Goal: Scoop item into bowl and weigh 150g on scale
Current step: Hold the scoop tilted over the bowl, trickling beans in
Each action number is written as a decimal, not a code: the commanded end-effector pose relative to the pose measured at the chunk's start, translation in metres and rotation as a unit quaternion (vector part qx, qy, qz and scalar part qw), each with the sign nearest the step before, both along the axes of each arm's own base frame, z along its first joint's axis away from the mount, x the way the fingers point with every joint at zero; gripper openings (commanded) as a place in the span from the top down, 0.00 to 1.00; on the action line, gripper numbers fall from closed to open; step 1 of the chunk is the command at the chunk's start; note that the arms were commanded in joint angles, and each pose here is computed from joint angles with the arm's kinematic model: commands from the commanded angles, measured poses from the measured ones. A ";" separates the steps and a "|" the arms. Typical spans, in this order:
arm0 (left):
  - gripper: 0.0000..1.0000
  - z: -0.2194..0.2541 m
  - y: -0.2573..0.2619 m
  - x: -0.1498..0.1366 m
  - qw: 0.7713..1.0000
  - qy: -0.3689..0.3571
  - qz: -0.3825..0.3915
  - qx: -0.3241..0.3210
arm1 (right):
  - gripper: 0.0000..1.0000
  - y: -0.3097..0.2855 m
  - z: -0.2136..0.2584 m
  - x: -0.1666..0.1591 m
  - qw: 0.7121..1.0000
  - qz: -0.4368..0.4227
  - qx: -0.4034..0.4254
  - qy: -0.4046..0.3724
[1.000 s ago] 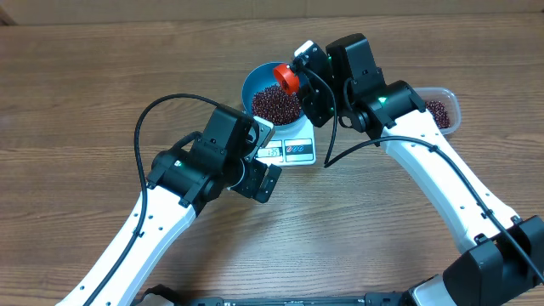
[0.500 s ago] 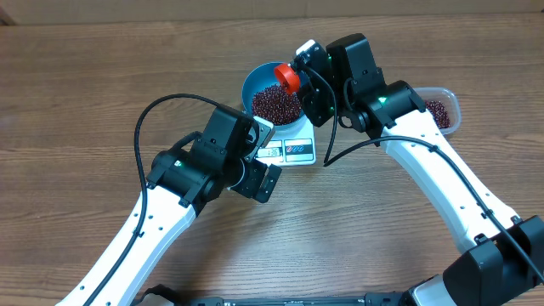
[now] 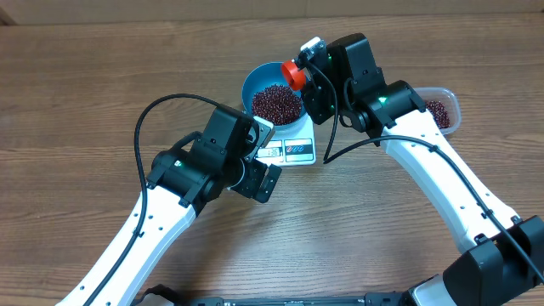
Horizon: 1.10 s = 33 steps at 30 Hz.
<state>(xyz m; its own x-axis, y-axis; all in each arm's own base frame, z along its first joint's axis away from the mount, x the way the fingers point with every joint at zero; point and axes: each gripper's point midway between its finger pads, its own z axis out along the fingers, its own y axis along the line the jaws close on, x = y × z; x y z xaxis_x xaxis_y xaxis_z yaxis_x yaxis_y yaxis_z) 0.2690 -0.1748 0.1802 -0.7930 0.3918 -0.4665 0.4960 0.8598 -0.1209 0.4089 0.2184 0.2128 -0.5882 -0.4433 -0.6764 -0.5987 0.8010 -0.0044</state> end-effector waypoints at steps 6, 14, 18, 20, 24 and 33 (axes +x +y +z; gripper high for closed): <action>0.00 0.002 -0.004 -0.001 1.000 -0.002 -0.005 -0.007 | 0.96 0.001 0.024 0.002 1.000 -0.004 0.013 -0.026; 0.00 0.002 -0.004 -0.001 1.000 -0.001 -0.005 -0.006 | 0.96 0.015 0.018 -0.017 0.995 0.097 0.002 -0.019; 0.00 0.002 -0.004 -0.001 1.000 -0.001 -0.005 -0.006 | 0.96 0.002 0.018 -0.005 0.999 0.040 -0.015 -0.026; 0.00 0.002 -0.004 -0.001 1.000 -0.002 -0.005 -0.007 | 0.96 -0.001 0.018 -0.003 0.999 0.027 -0.016 -0.027; 0.00 0.002 -0.004 -0.001 1.000 -0.001 -0.005 -0.006 | 0.96 -0.001 0.018 -0.003 0.999 0.027 -0.016 -0.027; 0.00 0.002 -0.004 -0.001 1.000 -0.001 -0.005 -0.006 | 0.96 -0.014 0.023 0.010 0.998 -0.057 -0.005 -0.031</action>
<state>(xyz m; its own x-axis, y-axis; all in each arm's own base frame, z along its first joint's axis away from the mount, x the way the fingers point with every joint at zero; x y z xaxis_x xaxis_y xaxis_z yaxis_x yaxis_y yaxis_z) 0.2690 -0.1748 0.1802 -0.7930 0.3918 -0.4665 0.4960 0.8598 -0.1209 0.4084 0.2145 0.2105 -0.5750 -0.4784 -0.6637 -0.6105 0.7909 -0.0412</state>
